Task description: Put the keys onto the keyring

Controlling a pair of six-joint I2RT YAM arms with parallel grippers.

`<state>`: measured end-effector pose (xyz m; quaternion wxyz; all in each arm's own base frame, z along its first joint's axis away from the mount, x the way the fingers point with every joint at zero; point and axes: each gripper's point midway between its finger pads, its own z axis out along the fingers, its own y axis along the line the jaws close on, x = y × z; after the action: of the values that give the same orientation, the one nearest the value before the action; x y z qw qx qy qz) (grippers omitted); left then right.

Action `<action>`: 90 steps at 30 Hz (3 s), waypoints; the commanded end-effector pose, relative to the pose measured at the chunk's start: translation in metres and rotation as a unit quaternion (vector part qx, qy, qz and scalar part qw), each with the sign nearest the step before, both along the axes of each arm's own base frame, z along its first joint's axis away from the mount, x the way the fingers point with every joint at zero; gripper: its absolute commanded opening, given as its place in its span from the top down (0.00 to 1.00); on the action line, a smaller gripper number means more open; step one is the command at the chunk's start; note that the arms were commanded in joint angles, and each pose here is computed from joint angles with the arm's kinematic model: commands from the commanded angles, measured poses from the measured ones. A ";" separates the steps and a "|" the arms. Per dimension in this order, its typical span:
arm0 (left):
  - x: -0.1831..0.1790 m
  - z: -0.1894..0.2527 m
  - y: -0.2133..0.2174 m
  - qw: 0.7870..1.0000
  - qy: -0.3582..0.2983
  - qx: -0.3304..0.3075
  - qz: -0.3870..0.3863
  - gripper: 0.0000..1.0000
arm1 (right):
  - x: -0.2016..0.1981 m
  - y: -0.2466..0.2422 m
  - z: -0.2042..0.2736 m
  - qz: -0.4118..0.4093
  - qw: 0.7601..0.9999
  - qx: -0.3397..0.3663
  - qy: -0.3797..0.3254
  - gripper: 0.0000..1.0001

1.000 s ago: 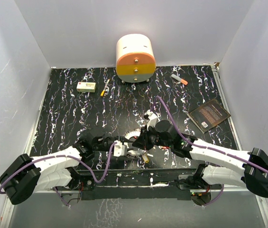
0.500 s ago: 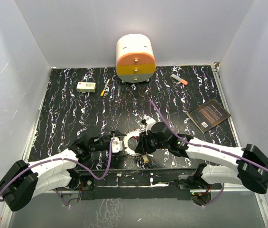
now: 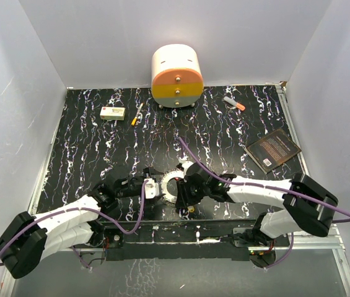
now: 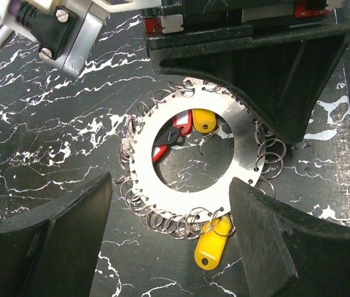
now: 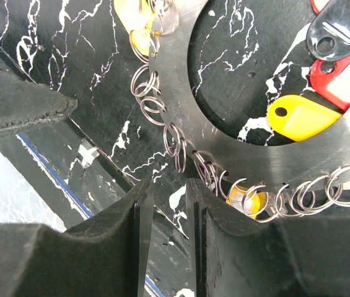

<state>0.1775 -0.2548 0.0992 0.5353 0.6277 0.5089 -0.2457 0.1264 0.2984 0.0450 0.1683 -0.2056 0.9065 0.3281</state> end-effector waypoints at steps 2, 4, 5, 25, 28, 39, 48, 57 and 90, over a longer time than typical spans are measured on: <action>-0.002 0.008 -0.001 1.000 -0.001 -0.015 -0.003 0.26 | 0.016 0.023 0.024 -0.006 0.999 0.039 -0.025 0.67; -0.002 0.010 -0.002 1.000 -0.002 -0.019 -0.006 0.25 | 0.018 0.025 0.022 -0.009 0.999 0.038 -0.027 0.67; -0.003 0.011 -0.002 1.000 -0.001 -0.021 -0.006 0.25 | 0.018 0.025 0.021 -0.010 0.999 0.036 -0.028 0.67; -0.005 0.016 -0.004 1.000 0.001 -0.027 -0.012 0.24 | 0.031 0.032 0.007 -0.032 0.999 0.018 -0.029 0.72; -0.006 0.016 -0.004 1.000 0.003 -0.027 -0.014 0.24 | 0.034 0.033 0.007 -0.038 0.999 0.020 -0.033 0.77; -0.026 0.009 -0.008 0.996 -0.004 -0.013 -0.084 0.20 | 0.047 0.036 0.029 -0.058 0.995 0.041 -0.067 0.92; -0.037 -0.014 -0.010 0.992 0.039 0.012 -0.119 0.11 | 0.040 0.041 0.063 -0.022 0.993 0.074 -0.084 0.92; -0.029 -0.008 -0.026 0.991 0.037 -0.002 -0.131 0.11 | 0.036 0.044 0.072 -0.015 0.993 0.085 -0.084 0.92; -0.034 -0.007 -0.032 0.989 0.037 -0.008 -0.141 0.70 | 0.014 0.049 0.109 0.017 0.989 0.118 -0.091 0.92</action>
<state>0.1429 -0.2780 0.0755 0.4670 0.6789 0.4566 -0.3355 0.1384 0.3308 0.1090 0.2320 -0.2167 0.8730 0.3702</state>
